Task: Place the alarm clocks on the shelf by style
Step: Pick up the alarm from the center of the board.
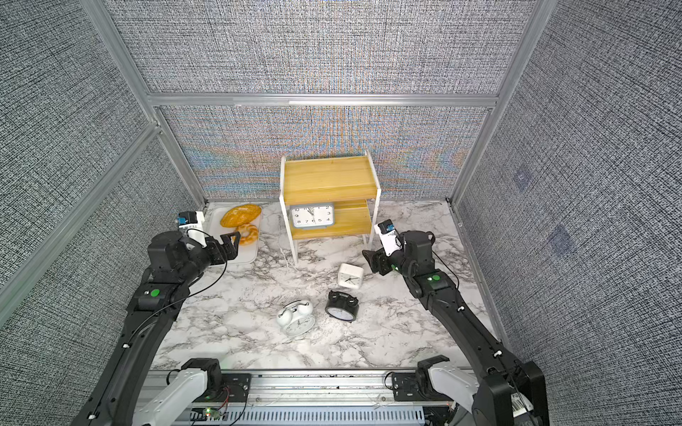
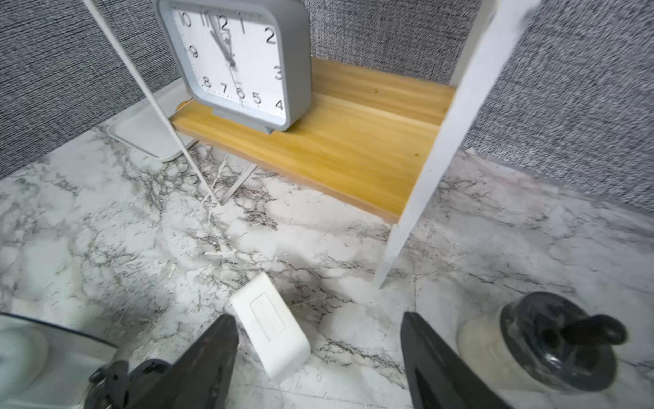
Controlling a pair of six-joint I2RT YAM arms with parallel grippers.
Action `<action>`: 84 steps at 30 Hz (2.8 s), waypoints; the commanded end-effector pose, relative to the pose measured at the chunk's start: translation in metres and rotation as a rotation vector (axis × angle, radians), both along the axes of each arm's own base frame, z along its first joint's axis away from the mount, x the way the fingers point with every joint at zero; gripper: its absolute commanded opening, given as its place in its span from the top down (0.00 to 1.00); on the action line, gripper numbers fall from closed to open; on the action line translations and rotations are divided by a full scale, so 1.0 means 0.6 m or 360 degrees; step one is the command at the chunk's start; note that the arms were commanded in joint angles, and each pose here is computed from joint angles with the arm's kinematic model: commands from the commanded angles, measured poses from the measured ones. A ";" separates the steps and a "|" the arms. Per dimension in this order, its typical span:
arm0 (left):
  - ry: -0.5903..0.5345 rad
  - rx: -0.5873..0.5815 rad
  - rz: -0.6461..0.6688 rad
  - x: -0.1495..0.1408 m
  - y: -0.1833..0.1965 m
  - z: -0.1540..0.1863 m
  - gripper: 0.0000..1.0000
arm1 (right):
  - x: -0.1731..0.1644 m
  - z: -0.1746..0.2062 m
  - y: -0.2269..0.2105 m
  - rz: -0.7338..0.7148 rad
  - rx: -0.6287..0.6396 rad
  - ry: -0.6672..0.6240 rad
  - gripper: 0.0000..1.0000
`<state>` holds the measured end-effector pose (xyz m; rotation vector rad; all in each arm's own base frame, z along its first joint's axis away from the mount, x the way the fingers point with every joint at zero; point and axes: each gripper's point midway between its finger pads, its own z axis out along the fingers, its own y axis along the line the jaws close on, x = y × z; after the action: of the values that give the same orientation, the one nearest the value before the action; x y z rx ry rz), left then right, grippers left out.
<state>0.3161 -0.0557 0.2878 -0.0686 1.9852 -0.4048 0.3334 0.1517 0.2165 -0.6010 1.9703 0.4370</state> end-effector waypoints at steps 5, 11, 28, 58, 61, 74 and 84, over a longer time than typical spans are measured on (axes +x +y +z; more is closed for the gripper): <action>0.0012 0.0038 -0.0228 -0.025 -0.032 -0.017 0.05 | -0.031 -0.081 0.029 0.0130 -0.0015 0.0165 0.23; 0.0029 0.0036 -0.0274 -0.029 -0.039 -0.025 0.05 | -0.036 -0.114 0.042 0.0197 -0.0087 0.0166 0.23; 0.0051 0.0035 -0.0275 -0.027 -0.039 -0.030 0.05 | -0.012 -0.168 0.053 0.0230 -0.0214 0.0287 0.23; 0.0099 0.0035 -0.0271 -0.024 -0.039 -0.042 0.05 | -0.007 -0.198 0.061 0.0264 -0.0322 0.0324 0.64; 0.0100 0.0034 -0.0271 -0.024 -0.039 -0.042 0.05 | -0.008 -0.197 0.060 0.0262 -0.0325 0.0325 0.68; 0.0100 -0.0045 -0.0397 -0.025 -0.063 -0.039 0.06 | -0.017 -0.121 0.061 0.0257 -0.0236 0.0173 0.72; -0.0199 -0.0149 -0.1011 -0.072 -0.164 0.016 0.11 | -0.050 -0.017 0.090 0.0437 -0.0038 0.0010 0.74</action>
<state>0.2867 -0.1283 0.2715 0.3256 1.9877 -0.7729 0.3113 0.1936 0.1855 -0.8578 1.9805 0.4930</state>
